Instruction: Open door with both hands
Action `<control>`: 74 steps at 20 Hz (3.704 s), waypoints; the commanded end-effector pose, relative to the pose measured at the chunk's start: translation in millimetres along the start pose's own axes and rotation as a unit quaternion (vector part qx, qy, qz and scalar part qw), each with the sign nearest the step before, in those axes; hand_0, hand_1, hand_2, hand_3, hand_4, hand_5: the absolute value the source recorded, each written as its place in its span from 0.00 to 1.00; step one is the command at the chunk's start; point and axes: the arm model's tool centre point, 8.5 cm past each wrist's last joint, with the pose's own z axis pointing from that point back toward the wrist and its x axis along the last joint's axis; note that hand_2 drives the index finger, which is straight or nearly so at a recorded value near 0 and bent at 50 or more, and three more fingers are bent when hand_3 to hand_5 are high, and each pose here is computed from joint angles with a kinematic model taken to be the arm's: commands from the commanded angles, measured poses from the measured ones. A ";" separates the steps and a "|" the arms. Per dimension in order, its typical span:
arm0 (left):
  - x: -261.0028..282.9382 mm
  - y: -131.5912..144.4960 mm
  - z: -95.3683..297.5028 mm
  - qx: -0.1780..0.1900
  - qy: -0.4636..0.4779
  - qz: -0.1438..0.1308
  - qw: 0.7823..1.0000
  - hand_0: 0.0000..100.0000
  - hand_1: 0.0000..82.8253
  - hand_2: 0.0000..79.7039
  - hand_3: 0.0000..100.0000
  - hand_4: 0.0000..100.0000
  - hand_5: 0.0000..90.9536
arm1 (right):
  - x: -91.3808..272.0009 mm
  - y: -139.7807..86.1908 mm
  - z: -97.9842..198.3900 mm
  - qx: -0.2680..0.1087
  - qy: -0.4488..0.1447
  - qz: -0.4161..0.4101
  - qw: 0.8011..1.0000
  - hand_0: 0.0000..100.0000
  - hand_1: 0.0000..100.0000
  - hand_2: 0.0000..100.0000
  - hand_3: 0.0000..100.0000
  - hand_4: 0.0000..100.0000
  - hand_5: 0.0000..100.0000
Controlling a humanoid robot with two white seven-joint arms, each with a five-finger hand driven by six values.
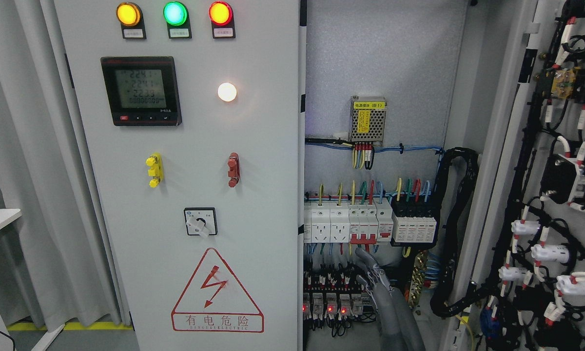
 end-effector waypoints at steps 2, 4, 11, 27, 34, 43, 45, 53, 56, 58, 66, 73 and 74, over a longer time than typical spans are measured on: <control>-6.9 0.2 0.7 0.000 0.003 0.004 1.000 0.30 0.00 0.04 0.03 0.04 0.00 | -3.9 5.7 -38.2 0.017 -0.001 0.001 1.000 0.22 0.00 0.00 0.00 0.00 0.00; -8.0 0.5 0.9 0.000 0.003 0.003 1.000 0.30 0.00 0.03 0.03 0.04 0.00 | -15.1 4.0 -41.3 0.016 0.015 0.002 1.000 0.22 0.00 0.00 0.00 0.00 0.00; -7.2 -0.6 0.7 -0.001 0.002 0.002 1.000 0.30 0.00 0.03 0.03 0.04 0.00 | -13.1 1.9 -58.6 0.017 0.015 -0.058 0.998 0.22 0.00 0.00 0.00 0.00 0.00; -7.8 -1.6 0.7 -0.006 0.006 -0.036 0.999 0.30 0.00 0.03 0.03 0.04 0.00 | 0.0 5.8 -108.2 0.064 0.005 -0.087 0.994 0.22 0.00 0.00 0.00 0.00 0.00; -8.0 -1.6 0.7 -0.006 0.007 -0.037 0.999 0.30 0.00 0.03 0.03 0.04 0.00 | -2.2 -1.1 -127.5 0.061 0.016 -0.103 0.993 0.22 0.00 0.00 0.00 0.00 0.00; -6.5 -1.9 0.5 -0.006 0.006 -0.036 0.999 0.30 0.00 0.03 0.03 0.04 0.00 | 9.2 -2.6 -144.4 0.072 0.010 -0.134 0.988 0.22 0.00 0.00 0.00 0.00 0.00; -5.1 -2.3 0.3 -0.006 0.004 -0.036 0.999 0.30 0.00 0.03 0.03 0.04 0.00 | 11.3 -3.2 -149.2 0.074 0.012 -0.137 0.988 0.22 0.00 0.00 0.00 0.00 0.00; 26.1 -8.1 -2.7 -0.010 -0.021 -0.038 0.999 0.30 0.00 0.03 0.03 0.04 0.00 | 17.2 2.7 -155.0 0.119 0.005 -0.139 0.983 0.22 0.00 0.00 0.00 0.00 0.00; 30.8 -9.0 -3.0 -0.011 -0.024 -0.038 0.999 0.30 0.00 0.03 0.03 0.04 0.00 | 20.1 2.1 -158.4 0.122 0.003 -0.152 0.981 0.22 0.00 0.00 0.00 0.00 0.00; 30.8 -9.0 -3.0 -0.011 -0.024 -0.038 0.999 0.30 0.00 0.03 0.03 0.04 0.00 | 17.4 2.5 -158.1 0.124 0.011 -0.159 0.979 0.22 0.00 0.00 0.00 0.00 0.00; 32.8 -9.5 -3.2 -0.011 -0.026 -0.038 0.999 0.30 0.00 0.03 0.03 0.04 0.00 | 22.4 -0.4 -161.8 0.140 0.004 -0.163 0.977 0.22 0.00 0.00 0.00 0.00 0.00; 32.3 -9.4 -3.1 -0.011 -0.025 -0.038 0.999 0.30 0.00 0.03 0.03 0.04 0.00 | 29.2 -0.6 -164.4 0.154 -0.007 -0.161 0.975 0.22 0.00 0.00 0.00 0.00 0.00; 32.4 -9.4 -3.1 -0.011 -0.026 -0.038 0.999 0.30 0.00 0.03 0.03 0.04 0.00 | 29.2 -0.6 -164.4 0.154 -0.007 -0.161 0.975 0.22 0.00 0.00 0.00 0.00 0.00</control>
